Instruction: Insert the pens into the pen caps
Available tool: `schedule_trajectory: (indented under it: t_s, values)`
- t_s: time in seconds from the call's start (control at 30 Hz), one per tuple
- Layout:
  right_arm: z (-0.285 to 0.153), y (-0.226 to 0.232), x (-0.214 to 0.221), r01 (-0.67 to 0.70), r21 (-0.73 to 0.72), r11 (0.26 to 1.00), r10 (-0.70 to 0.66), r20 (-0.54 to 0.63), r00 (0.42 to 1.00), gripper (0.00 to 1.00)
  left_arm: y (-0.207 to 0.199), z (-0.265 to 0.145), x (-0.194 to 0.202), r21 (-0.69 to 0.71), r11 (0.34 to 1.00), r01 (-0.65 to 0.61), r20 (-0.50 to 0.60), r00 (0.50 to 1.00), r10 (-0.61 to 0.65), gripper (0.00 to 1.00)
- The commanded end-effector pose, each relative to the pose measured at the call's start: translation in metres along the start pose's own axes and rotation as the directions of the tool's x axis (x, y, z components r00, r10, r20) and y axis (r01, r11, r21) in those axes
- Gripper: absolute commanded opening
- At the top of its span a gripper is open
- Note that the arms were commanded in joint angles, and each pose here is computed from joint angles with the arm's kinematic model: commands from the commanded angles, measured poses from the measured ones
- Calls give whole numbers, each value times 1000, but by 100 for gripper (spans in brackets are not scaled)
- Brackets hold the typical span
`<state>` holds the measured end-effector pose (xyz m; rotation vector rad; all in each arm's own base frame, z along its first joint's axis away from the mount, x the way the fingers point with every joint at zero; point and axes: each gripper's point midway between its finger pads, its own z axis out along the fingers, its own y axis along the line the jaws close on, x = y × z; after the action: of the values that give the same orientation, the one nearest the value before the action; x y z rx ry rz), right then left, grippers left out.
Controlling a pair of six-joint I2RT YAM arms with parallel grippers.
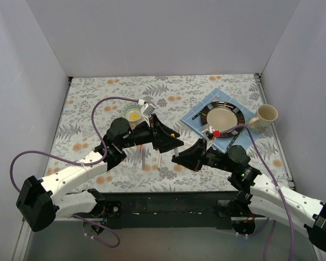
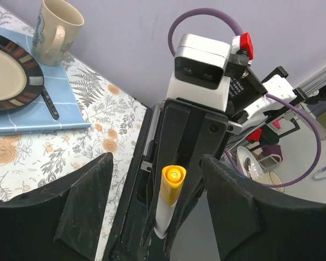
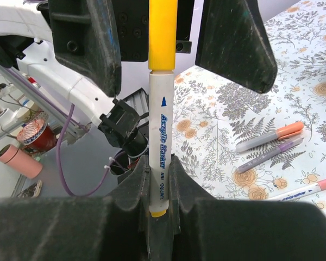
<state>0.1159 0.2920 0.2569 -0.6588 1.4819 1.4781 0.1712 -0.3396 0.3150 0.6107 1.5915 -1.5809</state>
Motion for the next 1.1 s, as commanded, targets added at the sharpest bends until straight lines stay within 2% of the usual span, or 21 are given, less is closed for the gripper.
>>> schedule_trajectory:
  t_s: [0.0, 0.23, 0.7, 0.83, 0.93, 0.97, 1.0, 1.07]
  values:
    - [1, 14, -19, 45, -52, 998, -42, 55, 998, 1, -15, 0, -22, 12, 999, -45, 51, 998, 44, 65]
    - [-1, 16, -17, 41, -62, 997, -38, 52, 998, 1, -17, -3, -32, 1, 999, -45, 103, 994, 45, 64]
    - [-3, 19, -17, 47, -73, 996, -43, 50, 998, 1, -23, -2, -33, 34, 999, -11, 95, 995, 8, 60]
    - [-3, 21, -18, 47, -79, 996, -43, 49, 998, 1, -26, -4, -30, 51, 999, -9, 90, 996, 4, 56]
    - [-2, 22, -19, 46, -82, 996, -43, 45, 998, 1, -29, -4, -26, 78, 997, -3, 76, 997, -2, 37]
    - [-1, 21, -19, 49, -79, 996, -45, 46, 998, 1, -29, -4, -24, 82, 997, 9, 65, 998, -14, 27]
    - [-1, 22, -20, 47, -83, 995, -44, 43, 998, 1, -27, -2, -20, 86, 996, 19, 46, 999, -23, 9]
    - [2, 24, -28, 65, -83, 994, -60, 55, 997, 1, -36, -4, -7, 154, 987, 50, -17, 999, -48, 0]
